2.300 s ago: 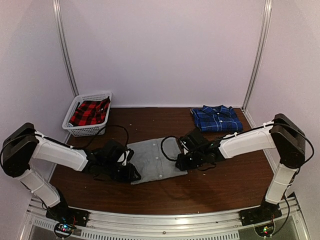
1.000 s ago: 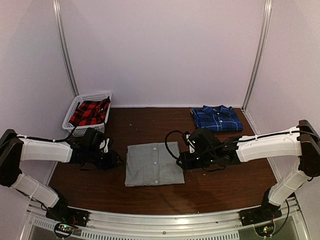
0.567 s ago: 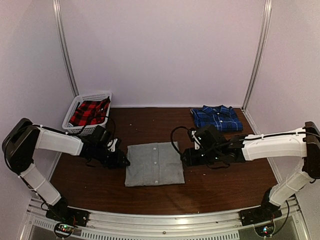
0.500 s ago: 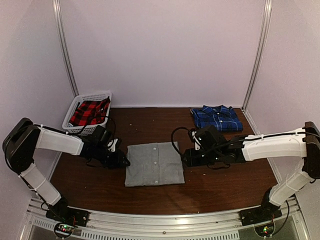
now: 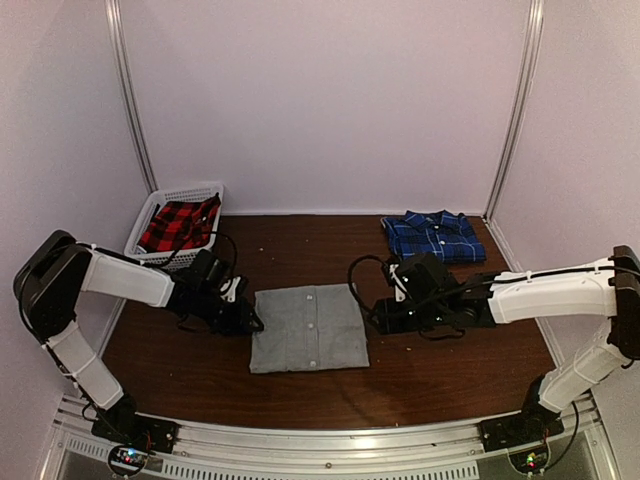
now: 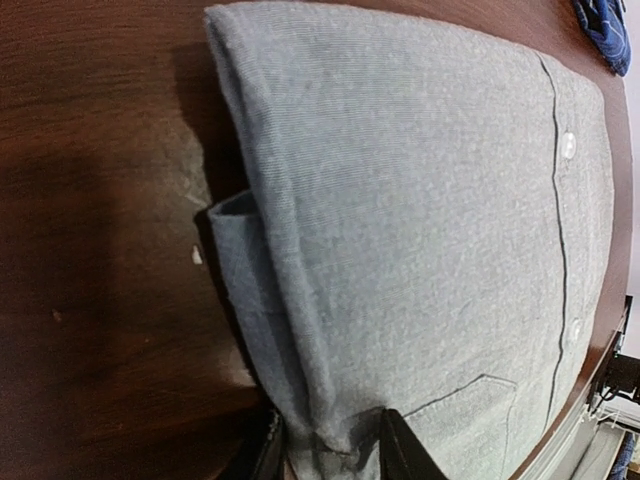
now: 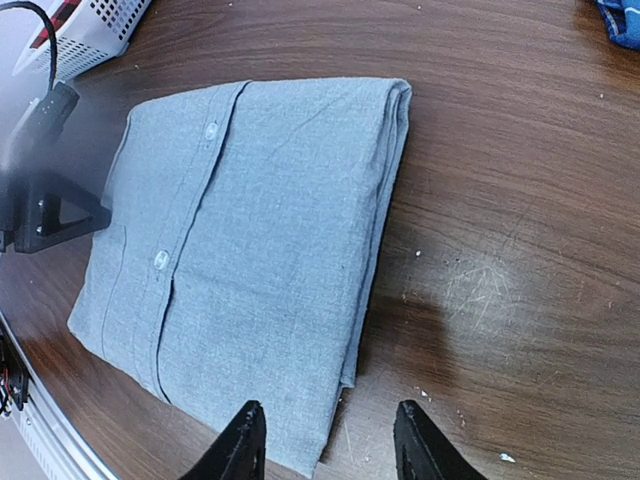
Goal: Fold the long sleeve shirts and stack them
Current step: Pick up the square-folded shirt from the center of the board, then turn over the square-folded shirt at the center of the board.
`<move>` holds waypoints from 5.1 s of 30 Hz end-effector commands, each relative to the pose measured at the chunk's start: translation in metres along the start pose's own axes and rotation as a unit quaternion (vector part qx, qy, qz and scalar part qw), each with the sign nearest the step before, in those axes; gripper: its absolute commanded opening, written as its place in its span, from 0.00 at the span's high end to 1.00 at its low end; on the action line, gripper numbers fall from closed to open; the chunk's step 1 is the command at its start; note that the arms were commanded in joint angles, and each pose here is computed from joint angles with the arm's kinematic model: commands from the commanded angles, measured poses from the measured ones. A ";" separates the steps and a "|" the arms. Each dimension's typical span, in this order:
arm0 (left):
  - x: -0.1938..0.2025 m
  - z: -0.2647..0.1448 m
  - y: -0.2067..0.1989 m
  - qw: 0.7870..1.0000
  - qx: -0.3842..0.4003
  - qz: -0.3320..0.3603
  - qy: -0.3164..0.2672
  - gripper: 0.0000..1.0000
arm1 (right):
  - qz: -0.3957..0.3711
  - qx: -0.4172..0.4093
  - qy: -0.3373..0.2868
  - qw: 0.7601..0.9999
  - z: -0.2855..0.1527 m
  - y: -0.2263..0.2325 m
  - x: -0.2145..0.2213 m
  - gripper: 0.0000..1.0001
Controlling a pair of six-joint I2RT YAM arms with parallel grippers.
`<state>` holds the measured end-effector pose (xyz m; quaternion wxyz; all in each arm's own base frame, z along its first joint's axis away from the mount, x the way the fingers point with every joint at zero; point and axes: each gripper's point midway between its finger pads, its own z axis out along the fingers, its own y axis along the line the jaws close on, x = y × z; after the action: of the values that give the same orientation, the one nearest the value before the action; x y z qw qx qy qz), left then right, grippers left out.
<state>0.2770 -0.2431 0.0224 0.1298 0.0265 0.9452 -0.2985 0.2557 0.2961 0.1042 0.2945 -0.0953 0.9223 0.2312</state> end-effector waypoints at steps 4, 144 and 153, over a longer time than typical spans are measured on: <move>0.006 0.011 -0.003 1.000 0.000 -0.010 0.012 0.72 | -0.002 -0.001 -0.014 1.000 0.003 -0.001 -0.007 0.55; -0.082 0.014 -0.293 0.969 0.200 0.145 -0.032 0.47 | 0.101 0.009 -0.092 0.991 -0.001 -0.068 -0.091 0.52; -0.092 -0.021 -0.172 0.987 0.106 0.098 -0.063 0.48 | 0.078 0.007 -0.036 0.996 0.023 -0.054 -0.046 0.49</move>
<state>0.3280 -0.4209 0.1691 0.1885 0.1333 0.8779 -0.4195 0.3363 0.2558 0.1171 0.3344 0.0055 0.9055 0.2612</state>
